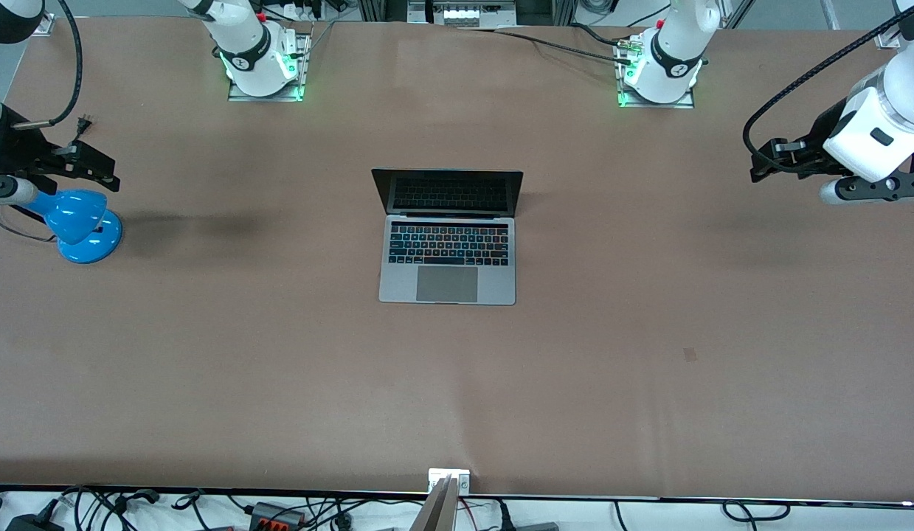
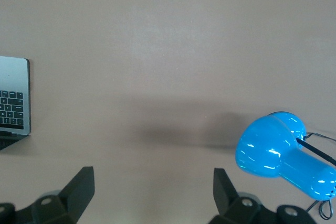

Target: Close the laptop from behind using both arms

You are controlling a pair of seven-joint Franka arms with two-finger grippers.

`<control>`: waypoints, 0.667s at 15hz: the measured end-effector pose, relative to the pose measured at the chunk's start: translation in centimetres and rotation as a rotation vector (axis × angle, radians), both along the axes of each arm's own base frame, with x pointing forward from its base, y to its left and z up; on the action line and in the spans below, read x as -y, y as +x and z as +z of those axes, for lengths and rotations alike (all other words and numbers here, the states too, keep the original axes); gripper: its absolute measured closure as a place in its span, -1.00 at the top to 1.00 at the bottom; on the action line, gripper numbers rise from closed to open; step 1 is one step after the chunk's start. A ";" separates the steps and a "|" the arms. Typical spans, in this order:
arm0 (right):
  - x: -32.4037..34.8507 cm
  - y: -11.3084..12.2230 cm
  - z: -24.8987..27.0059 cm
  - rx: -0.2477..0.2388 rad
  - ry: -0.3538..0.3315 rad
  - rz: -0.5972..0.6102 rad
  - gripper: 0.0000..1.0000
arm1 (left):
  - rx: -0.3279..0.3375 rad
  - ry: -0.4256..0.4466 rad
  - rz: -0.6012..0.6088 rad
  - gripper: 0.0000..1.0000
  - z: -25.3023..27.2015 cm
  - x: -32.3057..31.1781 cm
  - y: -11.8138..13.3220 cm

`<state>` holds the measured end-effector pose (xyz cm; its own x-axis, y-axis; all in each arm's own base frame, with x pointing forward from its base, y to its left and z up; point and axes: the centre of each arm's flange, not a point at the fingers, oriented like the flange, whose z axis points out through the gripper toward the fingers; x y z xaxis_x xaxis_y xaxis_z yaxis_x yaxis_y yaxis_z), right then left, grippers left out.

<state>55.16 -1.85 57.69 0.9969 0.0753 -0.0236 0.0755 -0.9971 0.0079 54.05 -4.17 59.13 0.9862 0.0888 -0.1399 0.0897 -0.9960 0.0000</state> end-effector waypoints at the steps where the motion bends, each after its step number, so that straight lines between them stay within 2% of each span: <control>1: 0.0 0.0 0.0 0.000 0.000 0.000 1.00 | -0.005 0.000 0.000 0.04 0.0 0.0 -0.1; 4: 0.0 0.0 0.0 -0.006 0.000 0.001 1.00 | -0.040 -0.005 -0.001 -0.52 -0.2 0.1 -0.5; 6: -0.1 -0.4 -0.4 -0.040 0.001 0.003 1.00 | -0.064 -0.050 -0.001 -0.89 -0.2 0.6 -0.9; 7: -0.1 -0.5 -0.6 -0.053 0.002 0.004 1.00 | -0.072 -0.067 -0.002 -0.97 -0.2 0.9 -1.0; 10: -0.1 -0.5 -0.8 -0.064 0.002 0.004 1.00 | -0.078 -0.091 -0.015 -0.97 -0.1 2.2 -1.2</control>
<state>54.66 -1.70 56.90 0.9930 0.0795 -0.0873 0.0799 -0.9968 0.0009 52.86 -6.38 58.98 0.9730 0.0577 -0.2233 0.0783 -0.9934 0.0844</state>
